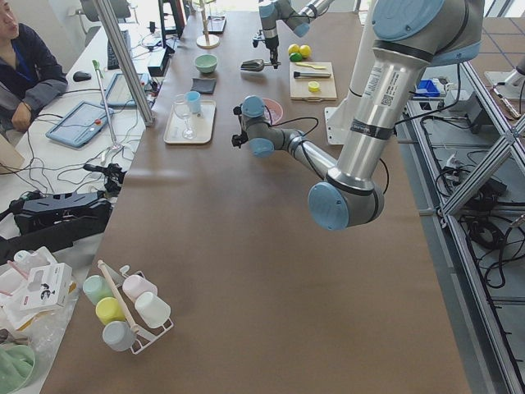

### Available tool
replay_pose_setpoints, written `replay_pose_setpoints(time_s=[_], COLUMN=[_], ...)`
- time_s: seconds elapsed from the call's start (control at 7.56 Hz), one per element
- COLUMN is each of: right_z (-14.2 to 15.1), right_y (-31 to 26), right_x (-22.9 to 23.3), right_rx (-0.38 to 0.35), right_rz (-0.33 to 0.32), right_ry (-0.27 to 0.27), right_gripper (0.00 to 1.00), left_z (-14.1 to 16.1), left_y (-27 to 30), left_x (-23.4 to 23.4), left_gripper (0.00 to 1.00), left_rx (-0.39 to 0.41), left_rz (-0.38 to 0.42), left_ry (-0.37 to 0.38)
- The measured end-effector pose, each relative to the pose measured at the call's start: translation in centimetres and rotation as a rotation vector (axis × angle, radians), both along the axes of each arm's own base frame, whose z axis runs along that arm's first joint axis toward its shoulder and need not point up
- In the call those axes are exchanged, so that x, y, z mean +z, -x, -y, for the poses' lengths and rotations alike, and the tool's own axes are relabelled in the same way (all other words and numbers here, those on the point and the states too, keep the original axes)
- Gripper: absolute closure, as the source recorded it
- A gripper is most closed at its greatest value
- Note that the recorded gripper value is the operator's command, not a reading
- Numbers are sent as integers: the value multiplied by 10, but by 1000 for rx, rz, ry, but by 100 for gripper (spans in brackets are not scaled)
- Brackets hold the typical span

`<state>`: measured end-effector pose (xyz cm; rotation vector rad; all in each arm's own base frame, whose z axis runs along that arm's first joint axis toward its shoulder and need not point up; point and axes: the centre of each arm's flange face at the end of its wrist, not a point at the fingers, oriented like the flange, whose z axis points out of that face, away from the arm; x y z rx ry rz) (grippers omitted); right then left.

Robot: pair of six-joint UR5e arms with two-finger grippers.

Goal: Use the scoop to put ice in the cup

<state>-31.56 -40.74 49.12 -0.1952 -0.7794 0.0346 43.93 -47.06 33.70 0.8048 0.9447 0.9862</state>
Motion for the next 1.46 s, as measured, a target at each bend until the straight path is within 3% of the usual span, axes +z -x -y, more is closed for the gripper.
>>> replay_pose_setpoints(time_s=[0.26,0.53,0.79,1.32,1.46], right_z=[6,9,7,-3,-7], right_y=[-13,-19,-28,-42,-51], right_x=[-27,-92,-155,-178,-189], right_rx=[16,-12,-146,-472,-565], right_rz=[20,8,-34,-42,-79], right_ry=[-61,-176,-306,-557,-622], right_gripper=[100,100,100,100,100], left_z=[9,12,8,-10,-13], left_y=[-22,-44,-58,-68,-70], left_x=[-2,-5,-10,-13,-14], left_gripper=[2,2,2,2,2], left_rx=[55,97,120,214,225], left_rz=[-31,-66,-91,-132,-136], left_ry=[-138,-253,-299,-284,-281])
